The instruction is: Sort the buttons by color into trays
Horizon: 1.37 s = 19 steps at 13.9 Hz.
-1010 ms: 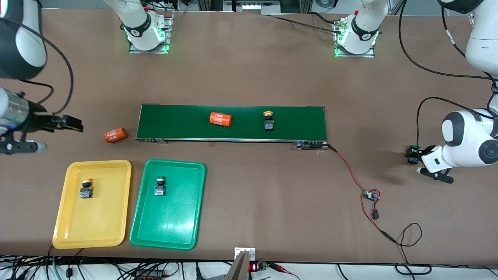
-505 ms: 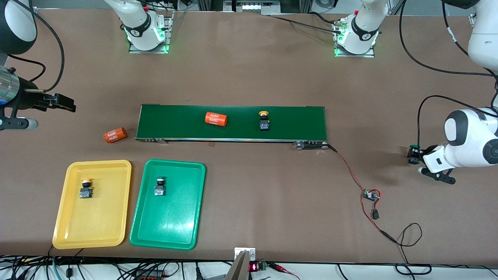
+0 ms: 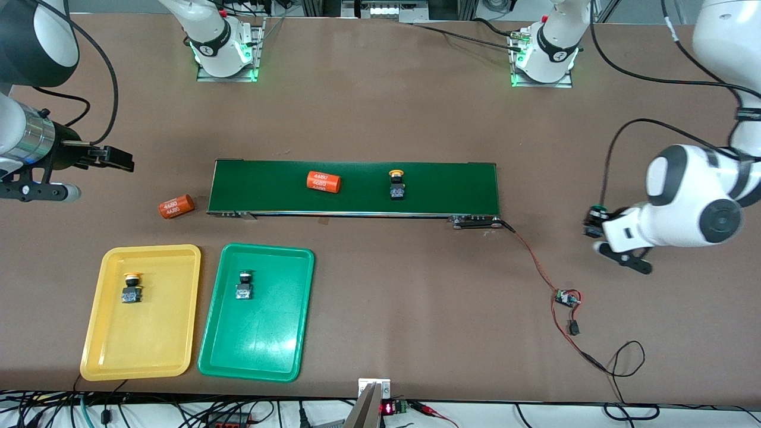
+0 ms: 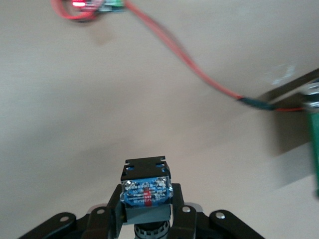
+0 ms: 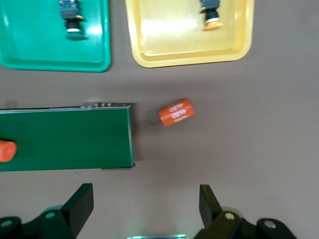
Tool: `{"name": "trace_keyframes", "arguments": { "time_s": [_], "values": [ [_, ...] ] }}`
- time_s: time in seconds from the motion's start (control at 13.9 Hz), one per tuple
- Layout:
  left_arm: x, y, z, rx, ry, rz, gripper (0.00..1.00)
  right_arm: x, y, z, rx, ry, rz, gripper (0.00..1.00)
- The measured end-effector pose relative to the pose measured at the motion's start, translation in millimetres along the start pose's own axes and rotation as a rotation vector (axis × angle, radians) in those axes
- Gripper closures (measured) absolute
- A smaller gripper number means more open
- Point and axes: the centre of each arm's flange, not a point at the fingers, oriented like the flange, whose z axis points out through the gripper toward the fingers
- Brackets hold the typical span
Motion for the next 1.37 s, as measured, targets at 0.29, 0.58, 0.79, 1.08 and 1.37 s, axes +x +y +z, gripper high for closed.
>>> {"name": "trace_keyframes", "arguments": {
  "time_s": [0.29, 0.58, 0.79, 1.08, 1.37],
  "values": [
    [12.8, 82.5, 9.1, -0.071, -0.020, -0.105, 0.60, 4.4, -3.3, 7.7, 0.019, -0.013, -0.002, 0.00],
    [24.6, 182.0, 21.4, -0.043, -0.035, -0.236, 0.60, 4.9, -26.8, 7.1, 0.067, -0.004, 0.006, 0.00],
    [19.2, 224.0, 44.9, -0.077, -0.040, -0.288, 0.60, 0.9, -72.7, 6.4, 0.098, 0.000, 0.036, 0.00],
    [13.4, 256.0, 50.9, -0.082, 0.002, -0.334, 0.60, -3.1, -132.0, 25.7, 0.106, 0.000, 0.043, 0.00],
    [9.4, 287.9, 59.6, -0.073, 0.070, -0.329, 0.60, -11.6, -171.9, 61.4, 0.106, -0.007, 0.035, 0.00]
  ]
}}
